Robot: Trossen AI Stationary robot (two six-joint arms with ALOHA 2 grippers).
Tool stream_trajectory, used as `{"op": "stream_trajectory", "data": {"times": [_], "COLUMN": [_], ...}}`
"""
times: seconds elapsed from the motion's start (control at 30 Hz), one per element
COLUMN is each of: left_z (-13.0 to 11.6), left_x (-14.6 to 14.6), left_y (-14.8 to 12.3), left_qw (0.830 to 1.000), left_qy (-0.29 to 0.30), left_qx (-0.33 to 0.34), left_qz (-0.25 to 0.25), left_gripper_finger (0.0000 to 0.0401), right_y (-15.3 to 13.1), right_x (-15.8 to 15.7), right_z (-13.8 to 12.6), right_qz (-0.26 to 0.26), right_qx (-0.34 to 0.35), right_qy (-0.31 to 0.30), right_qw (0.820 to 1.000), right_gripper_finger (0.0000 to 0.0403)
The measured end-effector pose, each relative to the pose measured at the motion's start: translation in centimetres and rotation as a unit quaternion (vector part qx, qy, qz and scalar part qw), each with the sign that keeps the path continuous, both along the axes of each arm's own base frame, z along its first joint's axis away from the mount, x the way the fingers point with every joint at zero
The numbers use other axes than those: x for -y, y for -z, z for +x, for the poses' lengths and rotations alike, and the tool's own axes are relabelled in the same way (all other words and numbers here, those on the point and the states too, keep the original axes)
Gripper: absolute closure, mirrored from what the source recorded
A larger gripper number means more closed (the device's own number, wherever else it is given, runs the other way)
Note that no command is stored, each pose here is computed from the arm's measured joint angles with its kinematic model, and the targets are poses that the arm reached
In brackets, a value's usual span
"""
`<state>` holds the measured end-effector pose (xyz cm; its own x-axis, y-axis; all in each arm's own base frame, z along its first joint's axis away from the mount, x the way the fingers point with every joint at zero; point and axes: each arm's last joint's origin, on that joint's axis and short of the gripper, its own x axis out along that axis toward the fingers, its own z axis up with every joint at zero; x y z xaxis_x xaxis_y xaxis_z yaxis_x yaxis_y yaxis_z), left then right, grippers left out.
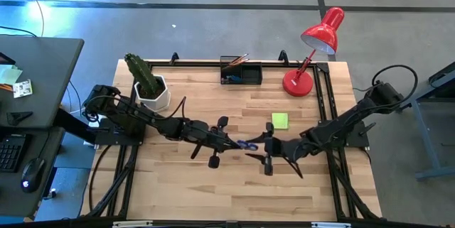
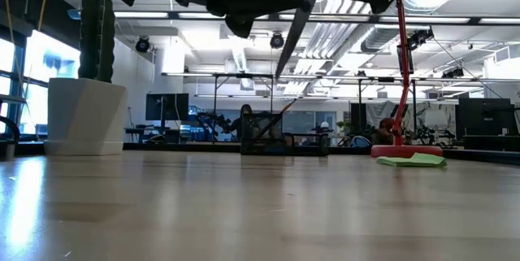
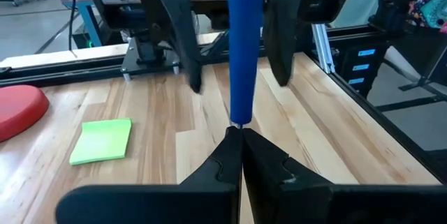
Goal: Pick and place office supplies into organizer
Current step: Put the blue scissors into the top left section of the desk organizer
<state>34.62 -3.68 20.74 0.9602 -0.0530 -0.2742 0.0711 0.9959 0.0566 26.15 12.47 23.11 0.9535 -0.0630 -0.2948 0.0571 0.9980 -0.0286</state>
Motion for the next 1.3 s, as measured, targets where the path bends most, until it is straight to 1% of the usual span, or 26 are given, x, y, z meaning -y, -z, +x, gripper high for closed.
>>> {"op": "stream_trajectory", "data": {"times": [0.17, 0.27, 0.33, 0.47, 0.5, 0.53, 0.63, 0.77, 0.87, 0.93, 1.03, 1.1, 1.17, 1.23, 1.3], "left_z": [0.0, 0.0, 0.0, 0.0, 0.0, 0.0, 0.0, -0.1, -0.3, -0.3, -0.4, -0.4, -0.4, -0.5, -0.5], "left_x": [0.0, 0.0, 0.0, 0.0, 0.0, 0.0, 0.0, 0.0, 0.0, 0.0, 0.0, 0.0, 0.0, -0.1, -0.1], "left_y": [-0.1, -0.1, -0.1, -0.1, -0.1, -0.1, 0.1, 0.5, 0.8, 1.0, 1.1, 1.2, 1.3, 1.4, 1.4], "left_qw": [1.000, 1.000, 1.000, 1.000, 1.000, 1.000, 1.000, 1.000, 0.999, 0.999, 0.998, 0.998, 0.998, 0.997, 0.997], "left_qy": [0.000, -0.001, -0.001, -0.001, -0.001, -0.001, 0.000, 0.000, 0.000, 0.000, 0.000, 0.000, 0.000, 0.000, 0.000], "left_qx": [0.004, 0.004, 0.003, 0.004, 0.003, 0.002, -0.008, -0.028, -0.046, -0.053, -0.060, -0.064, -0.070, -0.075, -0.076], "left_qz": [-0.001, -0.003, -0.004, -0.004, -0.004, -0.004, -0.001, 0.003, 0.005, 0.006, 0.007, 0.007, 0.008, 0.009, 0.009], "left_gripper_finger": [0.0401, 0.0401, 0.0401, 0.0401, 0.0401, 0.0401, 0.0401, 0.0401, 0.0401, 0.0400, 0.0400, 0.0400, 0.0400, 0.0400, 0.0400], "right_y": [-0.6, -0.6, -0.6, -0.6, -0.5, -0.5, -0.2, 0.5, 1.2, 1.2, 0.2, -0.7, -1.4, -1.4, -0.9], "right_x": [0.3, 0.7, 0.9, 1.1, 1.1, 1.1, 1.4, 1.5, 1.8, 2.2, 3.0, 3.3, 3.5, 3.8, 4.1], "right_z": [0.3, 0.5, 0.5, 0.7, 0.7, 0.7, 0.6, 0.3, -0.8, -1.8, -3.5, -4.8, -5.9, -6.9, -7.6], "right_qz": [-0.013, -0.021, -0.022, -0.026, -0.029, -0.032, -0.030, -0.009, 0.003, 0.015, 0.047, 0.076, 0.106, 0.117, 0.127], "right_qx": [0.028, 0.031, 0.030, 0.026, 0.023, 0.021, 0.007, -0.031, -0.097, -0.155, -0.223, -0.267, -0.330, -0.388, -0.417], "right_qy": [0.016, 0.022, 0.025, 0.013, 0.011, 0.010, 0.020, 0.034, 0.051, 0.075, 0.130, 0.150, 0.150, 0.166, 0.193], "right_qw": [0.999, 0.999, 0.999, 0.999, 0.999, 0.999, 0.999, 0.999, 0.994, 0.985, 0.965, 0.949, 0.926, 0.899, 0.879], "right_gripper_finger": [0.0200, 0.0223, 0.0259, 0.0370, 0.0386, 0.0391, 0.0381, 0.0379, 0.0369, 0.0355, 0.0323, 0.0298, 0.0277, 0.0261, 0.0254]}}
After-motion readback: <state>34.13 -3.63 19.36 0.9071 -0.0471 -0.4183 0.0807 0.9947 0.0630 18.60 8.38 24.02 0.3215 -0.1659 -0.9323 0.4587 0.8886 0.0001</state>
